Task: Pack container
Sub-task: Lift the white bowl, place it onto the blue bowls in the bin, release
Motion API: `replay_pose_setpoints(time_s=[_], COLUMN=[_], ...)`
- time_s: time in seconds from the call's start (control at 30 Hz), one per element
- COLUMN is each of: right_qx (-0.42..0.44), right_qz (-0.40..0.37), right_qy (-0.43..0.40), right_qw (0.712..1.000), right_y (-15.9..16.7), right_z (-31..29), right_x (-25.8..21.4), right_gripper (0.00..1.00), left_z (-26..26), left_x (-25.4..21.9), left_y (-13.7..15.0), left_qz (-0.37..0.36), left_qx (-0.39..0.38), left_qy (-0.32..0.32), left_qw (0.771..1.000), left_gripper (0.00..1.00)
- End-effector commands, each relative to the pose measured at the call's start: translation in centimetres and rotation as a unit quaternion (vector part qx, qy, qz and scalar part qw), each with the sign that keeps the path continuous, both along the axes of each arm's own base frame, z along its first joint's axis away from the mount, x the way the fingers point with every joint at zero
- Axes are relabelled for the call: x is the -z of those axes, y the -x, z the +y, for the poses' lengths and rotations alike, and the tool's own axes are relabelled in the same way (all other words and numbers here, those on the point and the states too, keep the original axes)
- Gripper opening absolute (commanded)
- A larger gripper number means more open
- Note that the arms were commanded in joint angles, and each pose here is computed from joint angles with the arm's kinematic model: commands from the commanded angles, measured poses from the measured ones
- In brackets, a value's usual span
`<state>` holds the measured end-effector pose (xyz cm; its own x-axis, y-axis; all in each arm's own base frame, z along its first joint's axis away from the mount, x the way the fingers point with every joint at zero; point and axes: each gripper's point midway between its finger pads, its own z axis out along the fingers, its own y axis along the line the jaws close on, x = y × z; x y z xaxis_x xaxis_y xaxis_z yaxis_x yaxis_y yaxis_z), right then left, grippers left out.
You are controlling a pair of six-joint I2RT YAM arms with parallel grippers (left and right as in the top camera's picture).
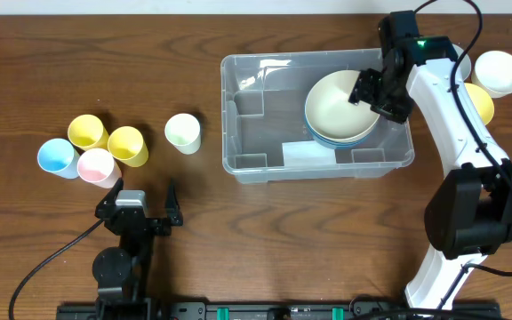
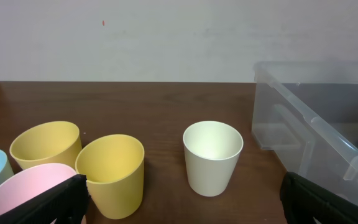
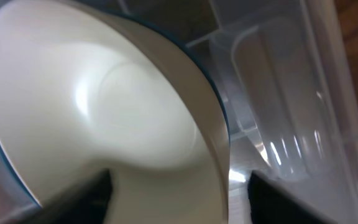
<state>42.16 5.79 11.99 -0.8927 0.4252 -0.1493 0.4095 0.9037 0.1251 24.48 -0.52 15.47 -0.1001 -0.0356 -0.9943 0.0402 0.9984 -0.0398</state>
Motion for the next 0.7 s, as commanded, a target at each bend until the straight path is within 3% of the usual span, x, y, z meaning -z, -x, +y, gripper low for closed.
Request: replay_pose_setpoints(time_s=[0.0,0.07,0.17,0.67], right_qx=[-0.001,-0.001,-0.001,0.006], right_qz=[-0.002,-0.004,-0.006,-0.005], right_qy=[0.001,0.001,0.002,0.000], right_qw=[1.000,1.000,1.000,1.000], right_y=[-0.08,-0.17,-0.24,-0.22], right_z=[-0.03,-0.05,-0.05,-0.15], right_x=[-0.15,-0.16,-0.18,-0.21], right_gripper=[0.36,0.19,0.05,0.02], left_z=[-0.12,-0.12,-0.12,-0.12], left_x=[1.56,1.56,1.56,1.56], left_y=[0.07,0.07,0.07,0.07], left_qz=[0.023,0.023,0.023,0.023], left_qx=[0.006,0.006,0.006,0.006], left_qy=[-0.005,-0.005,-0.005,-0.005], left_qw=[1.000,1.000,1.000,1.000], left_gripper=[0.98,0.98,0.98,0.98])
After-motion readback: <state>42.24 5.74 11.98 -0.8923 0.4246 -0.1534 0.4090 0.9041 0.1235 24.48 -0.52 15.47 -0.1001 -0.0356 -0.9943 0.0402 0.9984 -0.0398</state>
